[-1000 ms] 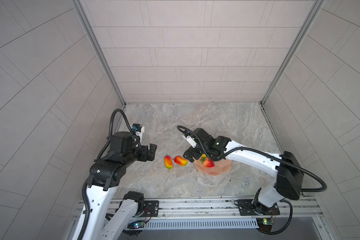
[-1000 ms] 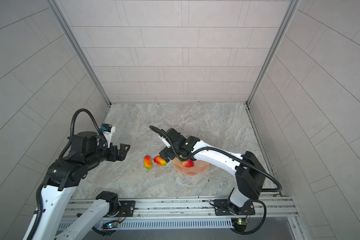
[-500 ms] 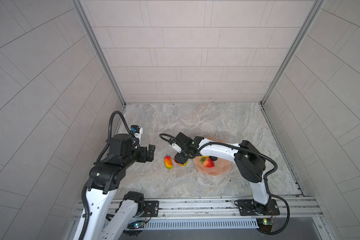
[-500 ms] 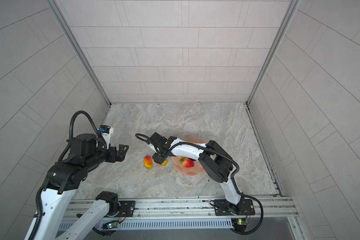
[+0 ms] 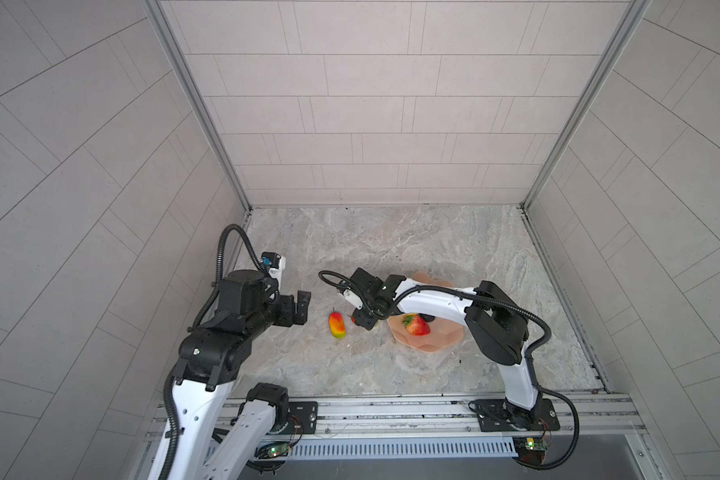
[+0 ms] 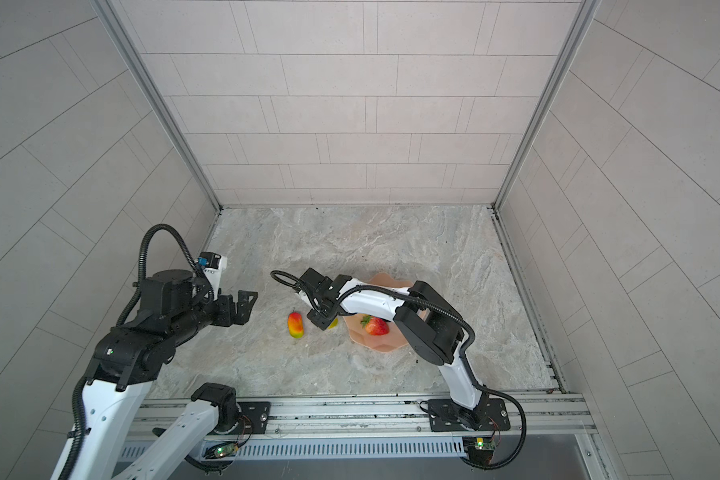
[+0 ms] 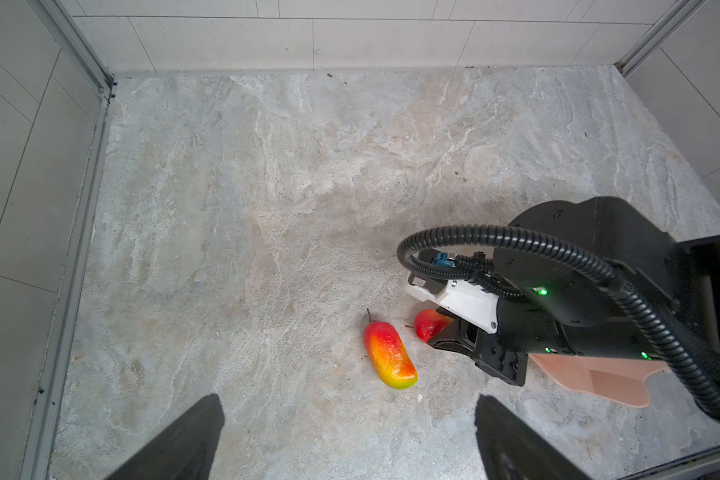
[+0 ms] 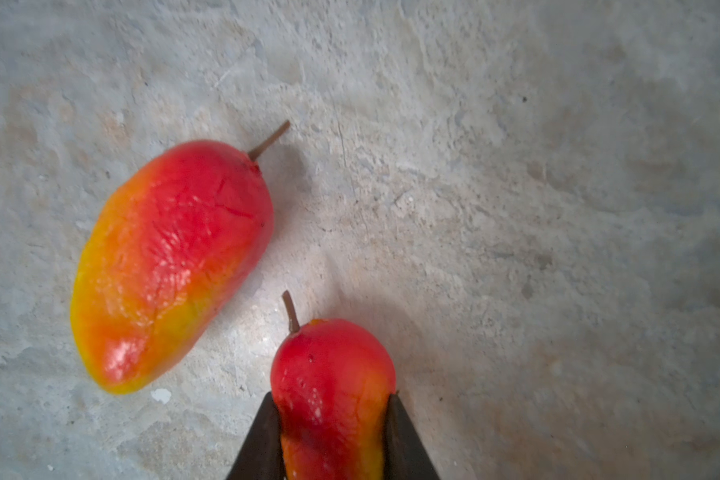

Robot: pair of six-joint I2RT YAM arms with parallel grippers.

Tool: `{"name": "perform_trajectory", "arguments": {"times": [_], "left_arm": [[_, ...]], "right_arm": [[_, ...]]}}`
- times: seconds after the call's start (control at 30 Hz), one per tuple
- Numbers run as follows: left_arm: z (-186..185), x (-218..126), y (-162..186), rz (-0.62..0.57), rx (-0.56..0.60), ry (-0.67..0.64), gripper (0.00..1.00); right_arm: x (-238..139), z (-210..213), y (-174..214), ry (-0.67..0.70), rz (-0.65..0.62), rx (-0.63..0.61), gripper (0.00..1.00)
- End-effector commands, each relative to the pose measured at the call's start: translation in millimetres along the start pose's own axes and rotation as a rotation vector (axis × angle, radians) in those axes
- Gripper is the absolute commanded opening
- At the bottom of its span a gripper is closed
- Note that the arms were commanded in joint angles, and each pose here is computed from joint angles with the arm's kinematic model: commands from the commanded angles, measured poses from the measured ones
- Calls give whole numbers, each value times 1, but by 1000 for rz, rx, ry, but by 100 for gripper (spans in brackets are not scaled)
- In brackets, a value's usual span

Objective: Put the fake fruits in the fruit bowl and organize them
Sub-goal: 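Reach the right gripper to the mango nearer the bowl and grasp it, then place the mango in the bowl and open the right gripper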

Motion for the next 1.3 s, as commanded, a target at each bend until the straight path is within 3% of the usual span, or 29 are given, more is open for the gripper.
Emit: {"name": "perform_trajectory", "arguments": {"times": [0.0,0.17,0.3,0.43,0.6,0.7,0.83,1.17,1.27], "left_arm": [[-3,-1,-8,-8,-1,6,100],[-4,-3,-4,-16,-7,22,100],[-2,-2,-2,-18,-6,13,100],[-3,-3,-3,-9,2,17,100],[-3,-2,1,-17,-1,26,100],[-4,2,0,-8,-7,34,100],[-6,5,0,6,-15,43,100],[-5,2,-1,-4,-19,39,100],[-5,3,-1,-1,-13,34,100]], "right_arm": [[-48,-5,-18,44,-56,-45,18],[-107,-11,-32,103,-155,-66,14],[-143,-24,-15,180,-190,-17,13],[-165,-46,30,302,-164,113,13],[-184,-78,112,450,-146,373,13],[-185,-91,151,509,-142,482,13],[-170,-101,178,489,-128,568,14],[-113,-110,189,431,-36,630,15],[-111,-111,188,431,-36,631,25]]}}
Point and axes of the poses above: each gripper's point midway between its finger pads, its own x axis out along the fingers, its own z axis along the line the jaws close on, y = z × x, the point moved 4 cm from there along -x, back along the fingers, and after that the axes turned 14 degrees about -x, right-handed, at the moved point
